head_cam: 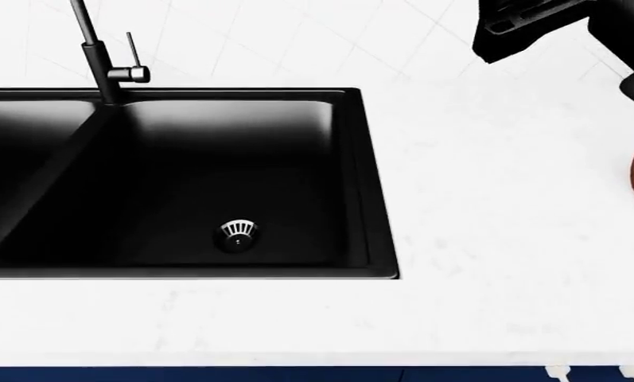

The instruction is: Move the fresh-baked cupcake off the tray onto the counter, and place the bowl used for mixing into the sink.

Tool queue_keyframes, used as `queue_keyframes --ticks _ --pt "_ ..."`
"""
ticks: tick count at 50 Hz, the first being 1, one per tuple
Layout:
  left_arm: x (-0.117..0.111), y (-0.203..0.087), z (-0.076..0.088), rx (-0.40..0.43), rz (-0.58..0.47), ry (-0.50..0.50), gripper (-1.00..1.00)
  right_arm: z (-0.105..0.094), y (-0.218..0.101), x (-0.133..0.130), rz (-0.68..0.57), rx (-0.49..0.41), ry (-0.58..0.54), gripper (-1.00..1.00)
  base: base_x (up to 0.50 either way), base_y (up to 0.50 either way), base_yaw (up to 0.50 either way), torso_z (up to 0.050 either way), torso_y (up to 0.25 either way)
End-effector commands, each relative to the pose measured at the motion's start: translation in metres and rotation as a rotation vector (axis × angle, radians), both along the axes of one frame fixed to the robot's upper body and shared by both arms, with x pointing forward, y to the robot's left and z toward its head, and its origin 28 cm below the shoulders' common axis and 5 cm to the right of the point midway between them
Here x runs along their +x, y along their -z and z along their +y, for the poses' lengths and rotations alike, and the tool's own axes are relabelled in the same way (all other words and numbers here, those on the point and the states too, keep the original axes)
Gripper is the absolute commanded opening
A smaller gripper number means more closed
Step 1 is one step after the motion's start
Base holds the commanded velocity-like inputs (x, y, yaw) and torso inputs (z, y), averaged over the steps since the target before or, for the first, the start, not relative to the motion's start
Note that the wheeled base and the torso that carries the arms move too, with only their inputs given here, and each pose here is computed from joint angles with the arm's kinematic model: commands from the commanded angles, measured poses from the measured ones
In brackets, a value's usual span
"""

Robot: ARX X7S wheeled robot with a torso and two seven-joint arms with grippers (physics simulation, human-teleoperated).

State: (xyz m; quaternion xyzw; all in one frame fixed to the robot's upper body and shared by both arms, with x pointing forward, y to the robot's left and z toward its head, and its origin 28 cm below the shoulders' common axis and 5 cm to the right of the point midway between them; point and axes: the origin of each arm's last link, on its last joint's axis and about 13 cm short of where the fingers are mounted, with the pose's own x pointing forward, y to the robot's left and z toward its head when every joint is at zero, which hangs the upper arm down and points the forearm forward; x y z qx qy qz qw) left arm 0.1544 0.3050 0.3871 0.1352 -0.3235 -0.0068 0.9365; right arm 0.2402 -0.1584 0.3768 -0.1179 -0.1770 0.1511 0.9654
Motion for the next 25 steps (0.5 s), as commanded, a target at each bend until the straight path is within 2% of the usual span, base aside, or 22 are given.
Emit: queue_keyframes --ticks 1,10,12,15,18,25 --pt "-0.001 0.0 0.0 -0.002 -0.004 -0.002 1.0 -0.017 -0.003 0.017 0.038 0.023 0.099 1.0 0.0 0.0 0.0 0.0 0.0" --pt "-0.002 -0.001 0.0 -0.002 -0.005 -0.004 1.0 -0.047 -0.011 0.037 0.092 0.057 0.273 1.0 0.0 0.0 0.0 0.0 0.0" --pt "-0.002 -0.001 0.001 -0.001 -0.005 -0.006 1.0 -0.052 -0.011 0.039 0.102 0.036 0.307 1.0 0.0 0.0 0.0 0.0 0.0" --pt "-0.002 -0.001 0.0 -0.001 -0.003 -0.005 1.0 -0.06 -0.013 0.042 0.106 0.066 0.355 1.0 0.0 0.0 0.0 0.0 0.0" --pt "-0.002 -0.001 0.0 0.001 -0.002 -0.004 1.0 -0.068 -0.012 0.045 0.123 0.043 0.418 1.0 0.0 0.0 0.0 0.0 0.0" --pt "-0.001 0.0 0.0 0.002 0.001 -0.007 1.0 -0.081 -0.02 0.05 0.132 0.069 0.51 1.0 0.0 0.0 0.0 0.0 0.0"
